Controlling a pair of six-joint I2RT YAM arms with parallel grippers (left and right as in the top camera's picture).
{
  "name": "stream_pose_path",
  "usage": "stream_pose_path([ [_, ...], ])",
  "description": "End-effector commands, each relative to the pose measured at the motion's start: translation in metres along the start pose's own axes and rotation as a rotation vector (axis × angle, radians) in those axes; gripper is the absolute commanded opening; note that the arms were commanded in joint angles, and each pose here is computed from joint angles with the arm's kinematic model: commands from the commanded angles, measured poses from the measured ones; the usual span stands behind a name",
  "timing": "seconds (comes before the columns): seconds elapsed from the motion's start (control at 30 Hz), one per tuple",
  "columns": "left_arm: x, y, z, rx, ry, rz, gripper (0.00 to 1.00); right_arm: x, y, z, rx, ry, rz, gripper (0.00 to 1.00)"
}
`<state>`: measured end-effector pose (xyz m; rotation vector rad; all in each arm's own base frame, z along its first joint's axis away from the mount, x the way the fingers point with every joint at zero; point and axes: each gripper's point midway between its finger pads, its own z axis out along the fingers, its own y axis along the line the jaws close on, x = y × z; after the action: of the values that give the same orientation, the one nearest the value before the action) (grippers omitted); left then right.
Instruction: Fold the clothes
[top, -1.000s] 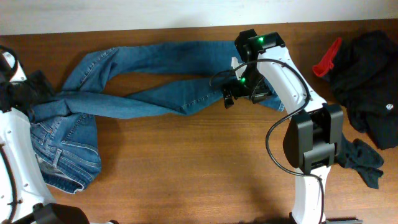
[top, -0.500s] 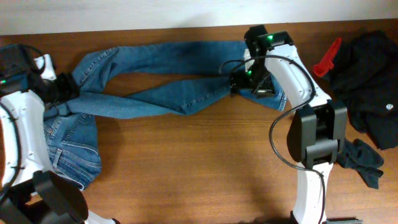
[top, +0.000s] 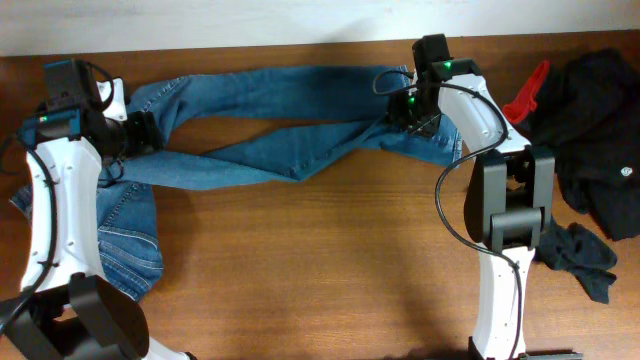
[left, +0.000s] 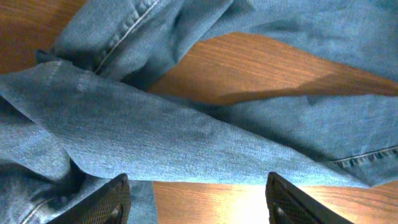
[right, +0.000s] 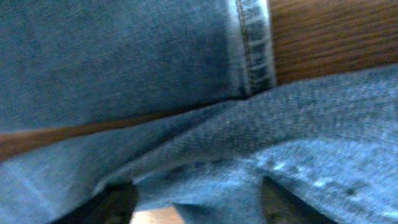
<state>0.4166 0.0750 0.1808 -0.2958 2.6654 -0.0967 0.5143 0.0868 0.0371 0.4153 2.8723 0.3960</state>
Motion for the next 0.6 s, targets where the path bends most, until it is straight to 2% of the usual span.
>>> stream_pose_path([
  [0.0,0.002,0.001,-0.003,-0.013,0.006,0.019,0.69,0.000,0.012,-0.003,-0.056,0.007,0.017,0.75],
  [0.07,0.002,0.001,-0.003,-0.013,0.005,0.019,0.69,0.001,0.014,-0.003,-0.064,0.012,0.037,0.82],
  [0.13,0.002,0.001,-0.003,-0.013,0.005,0.019,0.69,0.006,0.029,-0.008,-0.161,0.049,0.044,0.88],
  [0.17,0.002,0.001,-0.003,-0.014,0.005,0.019,0.69,0.006,0.038,-0.014,-0.210,0.056,0.061,1.00],
  [0.37,0.002,0.003,-0.003,-0.029,0.005,0.019,0.69,-0.007,0.040,-0.022,-0.220,0.010,0.152,1.00],
  [0.43,0.002,0.003,-0.003,-0.028,0.005,0.019,0.69,-0.009,0.035,-0.020,-0.196,0.004,0.177,0.93],
  [0.47,0.002,0.003,-0.003,-0.028,0.006,0.019,0.69,-0.010,0.030,-0.019,-0.168,-0.006,0.192,0.85],
  [0.53,0.003,0.003,-0.003,-0.028,0.008,0.019,0.69,-0.012,0.021,-0.018,-0.116,-0.027,0.198,0.54],
  [0.57,0.003,0.003,-0.003,-0.028,0.008,0.019,0.69,-0.012,0.019,-0.018,-0.102,-0.032,0.199,0.45],
])
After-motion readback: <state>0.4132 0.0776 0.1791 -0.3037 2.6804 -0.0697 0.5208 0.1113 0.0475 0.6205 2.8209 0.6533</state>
